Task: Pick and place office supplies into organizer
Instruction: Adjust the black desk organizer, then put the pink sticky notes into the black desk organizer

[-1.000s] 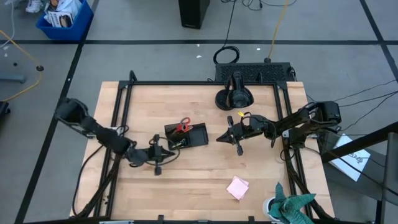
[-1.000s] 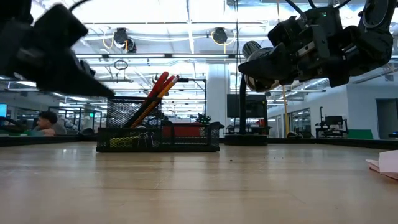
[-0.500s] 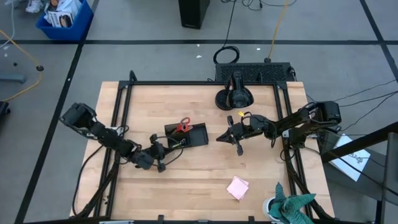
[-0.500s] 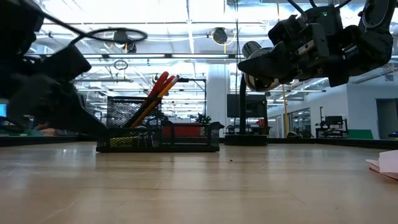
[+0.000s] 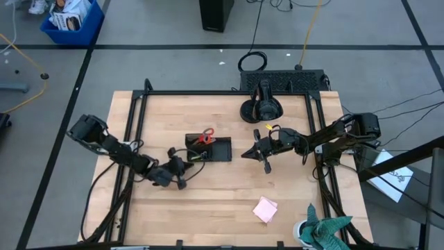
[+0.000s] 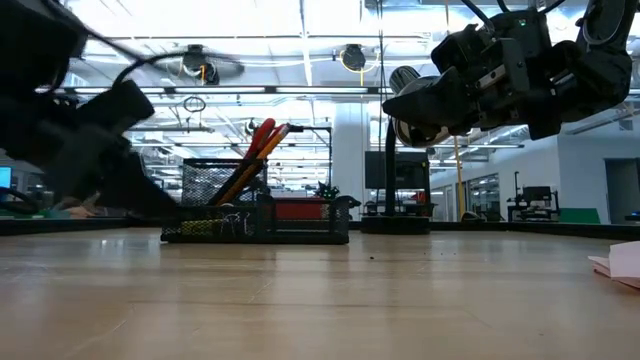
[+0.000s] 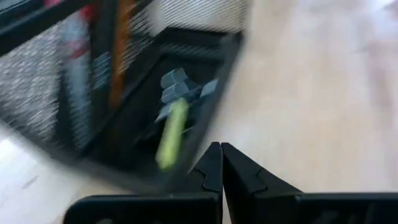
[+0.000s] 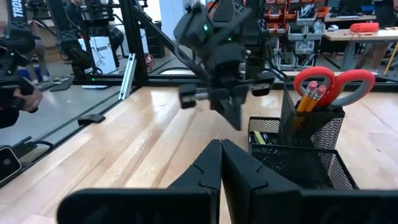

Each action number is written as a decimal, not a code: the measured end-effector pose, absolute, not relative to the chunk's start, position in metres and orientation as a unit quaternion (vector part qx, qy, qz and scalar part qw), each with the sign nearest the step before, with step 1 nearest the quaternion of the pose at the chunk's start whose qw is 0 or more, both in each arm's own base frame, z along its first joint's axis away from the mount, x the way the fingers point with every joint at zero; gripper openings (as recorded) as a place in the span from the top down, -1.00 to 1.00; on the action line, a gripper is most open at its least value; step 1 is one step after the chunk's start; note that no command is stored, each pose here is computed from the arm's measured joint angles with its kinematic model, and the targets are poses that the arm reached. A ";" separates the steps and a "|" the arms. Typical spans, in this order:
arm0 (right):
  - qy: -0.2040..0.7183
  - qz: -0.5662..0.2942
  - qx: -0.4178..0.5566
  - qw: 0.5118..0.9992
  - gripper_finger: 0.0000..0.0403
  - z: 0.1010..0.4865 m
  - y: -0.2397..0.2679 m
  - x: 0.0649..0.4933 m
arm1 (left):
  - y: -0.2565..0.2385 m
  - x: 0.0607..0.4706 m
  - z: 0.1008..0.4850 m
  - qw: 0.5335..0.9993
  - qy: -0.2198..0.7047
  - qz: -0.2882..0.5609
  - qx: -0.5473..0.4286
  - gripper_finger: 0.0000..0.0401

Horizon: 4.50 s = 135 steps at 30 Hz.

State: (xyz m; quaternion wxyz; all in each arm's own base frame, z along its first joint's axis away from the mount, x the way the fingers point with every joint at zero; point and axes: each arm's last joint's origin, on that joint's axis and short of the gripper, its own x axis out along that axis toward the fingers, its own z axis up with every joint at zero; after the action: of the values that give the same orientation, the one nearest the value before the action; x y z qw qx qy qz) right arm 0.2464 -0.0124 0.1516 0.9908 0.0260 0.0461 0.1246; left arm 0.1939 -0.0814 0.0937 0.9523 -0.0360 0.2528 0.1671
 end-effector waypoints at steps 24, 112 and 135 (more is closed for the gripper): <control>0.286 0.166 -0.202 0.922 0.98 0.179 0.087 0.253 | -0.167 0.242 0.121 0.982 0.187 0.022 -0.010 0.94; 0.351 0.150 -0.483 0.788 -0.16 0.129 0.166 0.250 | -0.152 0.289 0.108 0.969 0.181 0.041 -0.162 0.63; 0.301 0.149 -0.541 0.771 -0.21 0.072 0.165 0.242 | -0.161 0.369 0.106 0.945 0.281 0.006 -0.167 0.57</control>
State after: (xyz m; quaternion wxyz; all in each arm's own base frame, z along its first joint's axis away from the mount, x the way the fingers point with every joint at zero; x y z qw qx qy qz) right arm 0.2417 0.1647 0.0723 0.7706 -0.5415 0.3013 0.1490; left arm 0.3689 -0.1608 0.1062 0.9450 -0.1675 0.2809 0.0061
